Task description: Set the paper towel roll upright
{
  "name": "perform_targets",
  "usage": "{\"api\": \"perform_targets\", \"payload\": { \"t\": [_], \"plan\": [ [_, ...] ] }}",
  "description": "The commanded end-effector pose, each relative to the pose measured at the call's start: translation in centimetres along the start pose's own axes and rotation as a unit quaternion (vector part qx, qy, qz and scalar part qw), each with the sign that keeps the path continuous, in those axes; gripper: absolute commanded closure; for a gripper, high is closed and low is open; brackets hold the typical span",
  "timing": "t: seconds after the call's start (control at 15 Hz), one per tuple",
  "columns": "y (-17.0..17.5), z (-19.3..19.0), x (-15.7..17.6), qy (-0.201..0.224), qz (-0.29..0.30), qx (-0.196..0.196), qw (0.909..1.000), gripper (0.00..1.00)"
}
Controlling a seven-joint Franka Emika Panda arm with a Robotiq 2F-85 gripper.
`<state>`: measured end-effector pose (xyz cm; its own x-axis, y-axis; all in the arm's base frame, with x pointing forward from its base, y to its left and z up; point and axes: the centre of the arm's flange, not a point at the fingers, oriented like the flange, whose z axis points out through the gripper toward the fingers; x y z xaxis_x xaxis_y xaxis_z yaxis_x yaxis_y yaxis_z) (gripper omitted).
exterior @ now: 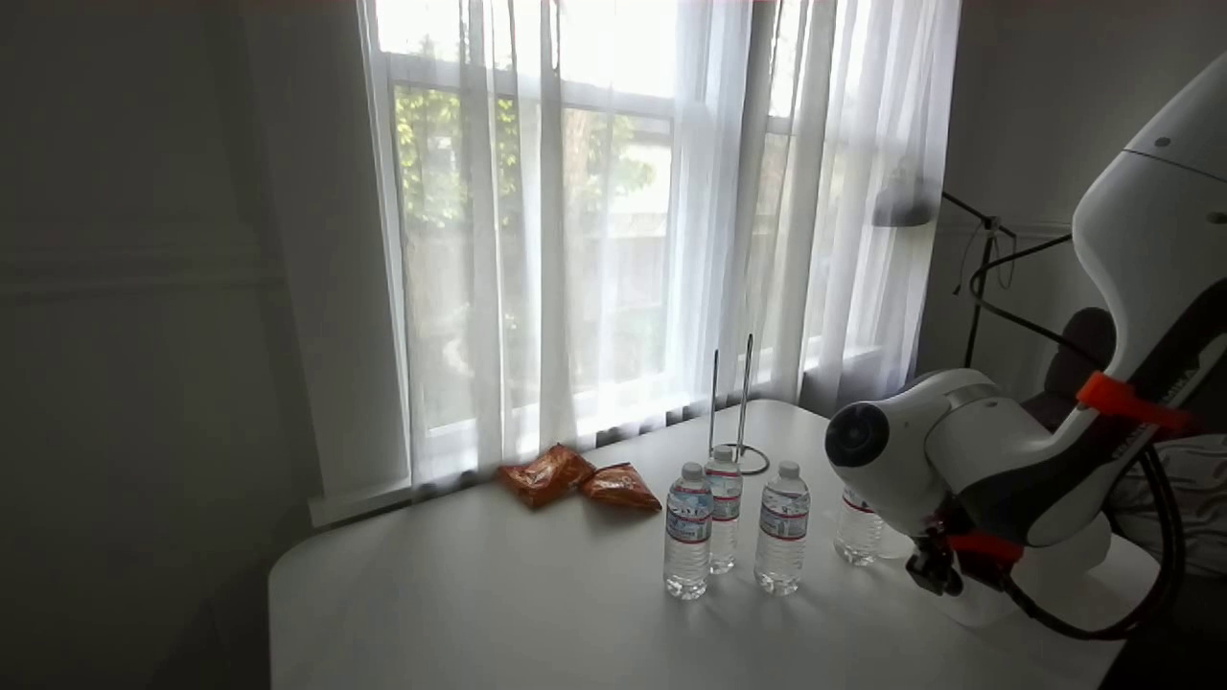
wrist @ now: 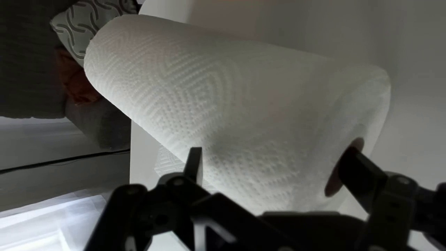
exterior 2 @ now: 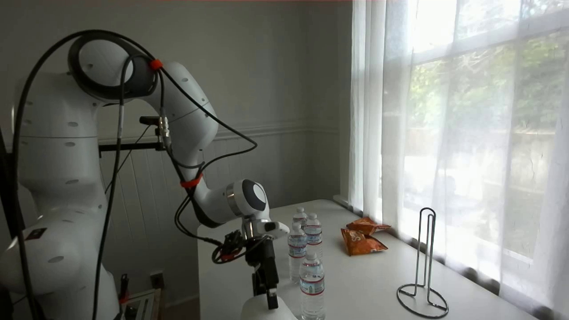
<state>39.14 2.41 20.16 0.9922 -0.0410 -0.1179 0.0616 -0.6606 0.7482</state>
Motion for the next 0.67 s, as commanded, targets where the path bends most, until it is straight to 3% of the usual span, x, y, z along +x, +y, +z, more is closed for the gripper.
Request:
{"api": "perform_targets", "payload": {
  "t": [0.0, 0.07, 0.13, 0.2, 0.6],
  "plan": [
    [-0.2, 0.8, 0.5, -0.003, 0.001, -0.023, 0.9997, 0.0],
    [-0.2, 0.9, 0.5, -0.007, -0.001, -0.024, 0.9997, 0.0],
    [-0.1, 1.0, 0.5, -0.009, -0.002, -0.024, 0.9997, 0.09],
    [0.1, 1.0, 0.4, -0.011, 0.0, -0.026, 0.9996, 0.26],
    [1.9, 0.6, -0.4, -0.023, 0.004, -0.024, 0.9994, 0.66]
  ]
}}
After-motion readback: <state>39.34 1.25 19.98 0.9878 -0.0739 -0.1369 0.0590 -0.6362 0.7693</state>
